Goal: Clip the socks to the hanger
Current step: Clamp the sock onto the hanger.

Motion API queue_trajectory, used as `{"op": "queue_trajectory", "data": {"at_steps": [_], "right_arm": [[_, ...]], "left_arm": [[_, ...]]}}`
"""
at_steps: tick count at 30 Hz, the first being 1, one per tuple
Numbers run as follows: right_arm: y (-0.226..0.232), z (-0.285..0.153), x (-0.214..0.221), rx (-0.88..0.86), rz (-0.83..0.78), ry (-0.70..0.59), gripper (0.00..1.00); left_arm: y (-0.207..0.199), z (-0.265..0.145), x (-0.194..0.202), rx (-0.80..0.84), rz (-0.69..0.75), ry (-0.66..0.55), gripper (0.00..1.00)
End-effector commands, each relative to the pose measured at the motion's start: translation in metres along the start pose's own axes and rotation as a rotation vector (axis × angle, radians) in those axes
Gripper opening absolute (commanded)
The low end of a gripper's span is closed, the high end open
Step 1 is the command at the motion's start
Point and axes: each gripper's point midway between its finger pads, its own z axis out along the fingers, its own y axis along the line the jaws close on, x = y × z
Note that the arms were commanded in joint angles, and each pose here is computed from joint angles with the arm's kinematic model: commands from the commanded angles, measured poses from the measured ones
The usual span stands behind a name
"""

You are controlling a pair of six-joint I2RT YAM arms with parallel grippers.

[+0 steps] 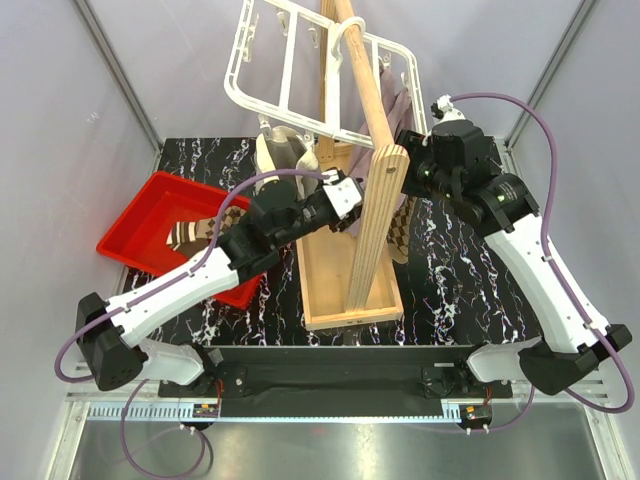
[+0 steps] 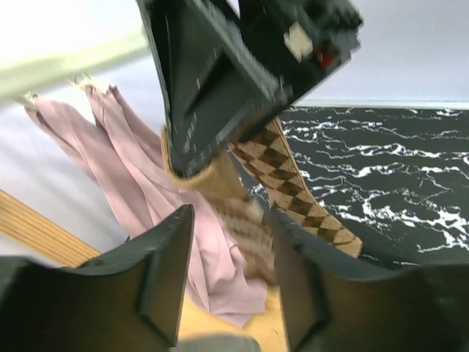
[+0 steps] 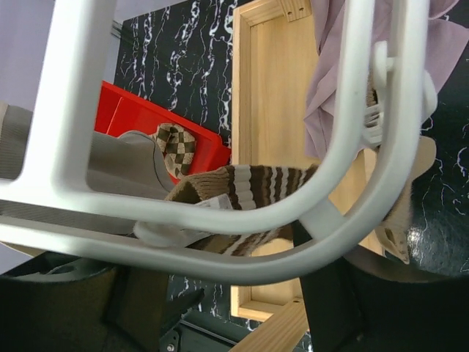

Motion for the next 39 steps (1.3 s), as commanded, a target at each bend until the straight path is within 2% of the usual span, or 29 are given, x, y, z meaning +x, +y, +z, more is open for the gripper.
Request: {"op": "queue_trajectory", "data": {"at_steps": [1,6,9,11,12,14,16,18,19,21,22,25,27,29,32,33,34,35,36,37,39], "right_arm": [[0.006,-0.010,-0.019,-0.026,-0.012,-0.088,0.70],[-0.005,-0.005,-0.028,0.026,-0.042,-0.140,0.70],[-0.010,-0.004,-0.033,0.055,-0.062,-0.161,0.68],[-0.014,-0.004,-0.037,0.081,-0.076,-0.170,0.67],[-0.018,-0.004,-0.038,0.100,-0.086,-0.174,0.67],[-0.026,-0.003,-0.039,0.140,-0.118,-0.176,0.67],[-0.035,-0.003,-0.041,0.173,-0.151,-0.177,0.67],[-0.044,-0.005,-0.041,0.201,-0.195,-0.175,0.67],[-0.052,-0.007,-0.042,0.221,-0.202,-0.178,0.68],[-0.059,-0.008,-0.042,0.228,-0.223,-0.169,0.71],[-0.064,-0.010,-0.042,0.231,-0.222,-0.164,0.72],[-0.076,-0.013,-0.043,0.223,-0.213,-0.144,0.78],[-0.081,-0.017,-0.045,0.219,-0.202,-0.138,0.80],[-0.077,-0.021,-0.045,0.190,-0.194,-0.132,0.88],[-0.068,-0.025,-0.044,0.144,-0.193,-0.117,0.98],[-0.063,-0.027,-0.049,0.131,-0.192,-0.118,1.00],[-0.064,-0.027,-0.048,0.135,-0.192,-0.110,1.00],[-0.065,-0.027,-0.050,0.139,-0.197,-0.111,1.00],[-0.064,-0.027,-0.056,0.141,-0.199,-0.119,1.00],[-0.065,-0.026,-0.056,0.143,-0.198,-0.108,1.00],[-0.070,-0.021,-0.066,0.155,-0.197,-0.104,1.00]], "left_arm": [[0.009,-0.013,-0.021,-0.078,-0.009,-0.073,0.55],[0.027,-0.040,-0.011,-0.208,-0.105,-0.072,0.74],[0.037,-0.064,-0.004,-0.297,-0.180,-0.062,0.78],[0.045,-0.088,-0.002,-0.380,-0.232,-0.060,0.94],[0.048,-0.099,-0.006,-0.408,-0.277,-0.081,0.98],[0.050,-0.128,-0.015,-0.453,-0.320,-0.126,0.97],[0.047,-0.141,-0.019,-0.446,-0.345,-0.143,0.92],[0.055,-0.157,-0.037,-0.474,-0.368,-0.170,0.92],[0.057,-0.161,-0.028,-0.499,-0.379,-0.110,0.93],[0.073,-0.165,-0.047,-0.522,-0.409,-0.099,0.96],[0.071,-0.165,-0.040,-0.498,-0.424,-0.031,0.96],[0.094,-0.169,-0.039,-0.542,-0.526,0.013,0.97],[0.113,-0.179,-0.032,-0.626,-0.590,-0.001,0.98],[0.136,-0.199,-0.013,-0.776,-0.634,-0.003,0.99],[0.158,-0.217,0.012,-0.886,-0.734,-0.060,0.99],[0.165,-0.207,0.005,-0.804,-0.760,-0.164,0.99],[0.172,-0.212,0.022,-0.846,-0.765,-0.135,0.99],[0.175,-0.207,0.027,-0.809,-0.770,-0.148,0.99],[0.179,-0.197,0.008,-0.708,-0.716,-0.227,0.99],[0.194,-0.192,0.026,-0.699,-0.716,-0.207,0.99],[0.199,-0.177,0.009,-0.560,-0.659,-0.263,0.99]]}}
